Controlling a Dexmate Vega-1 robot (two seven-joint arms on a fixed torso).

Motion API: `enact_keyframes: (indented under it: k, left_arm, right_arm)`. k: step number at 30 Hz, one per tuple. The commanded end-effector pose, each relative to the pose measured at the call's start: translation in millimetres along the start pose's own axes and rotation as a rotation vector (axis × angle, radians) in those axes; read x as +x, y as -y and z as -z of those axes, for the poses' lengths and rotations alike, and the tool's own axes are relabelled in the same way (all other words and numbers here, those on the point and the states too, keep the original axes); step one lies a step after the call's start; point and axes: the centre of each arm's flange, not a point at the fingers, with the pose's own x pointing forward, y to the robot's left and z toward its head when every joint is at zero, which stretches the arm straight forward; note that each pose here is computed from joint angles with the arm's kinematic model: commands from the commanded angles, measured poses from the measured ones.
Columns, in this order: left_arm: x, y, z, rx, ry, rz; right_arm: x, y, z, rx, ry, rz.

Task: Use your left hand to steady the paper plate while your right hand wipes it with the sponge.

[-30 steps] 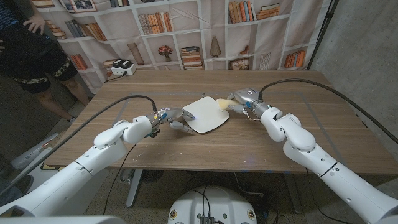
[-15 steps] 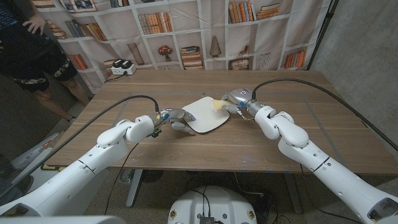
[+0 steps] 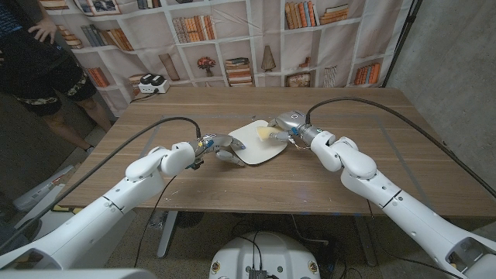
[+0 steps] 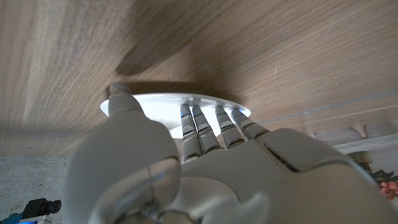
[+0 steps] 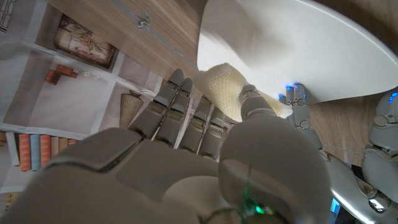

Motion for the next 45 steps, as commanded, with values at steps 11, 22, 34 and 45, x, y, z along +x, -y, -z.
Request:
enact_keyframes:
  k: [11, 22, 34, 45]
  left_arm:
    - [2.2, -3.9, -6.5, -0.009, 0.007, 0.024]
    - [0.9, -4.6, -7.2, -0.013, 0.010, 0.026]
    - [-2.3, -5.2, -8.4, -0.009, 0.007, 0.030]
    - [-2.4, -5.3, -9.6, -0.005, 0.004, 0.036]
  right_arm:
    - [26.3, -10.1, -12.9, -0.052, 0.025, -0.021]
    - [37.1, -15.8, -16.1, -0.065, 0.005, -0.055]
    - [43.4, -23.6, -15.9, -0.070, -0.012, -0.097]
    - [34.3, -19.2, -16.8, -0.026, 0.012, -0.068]
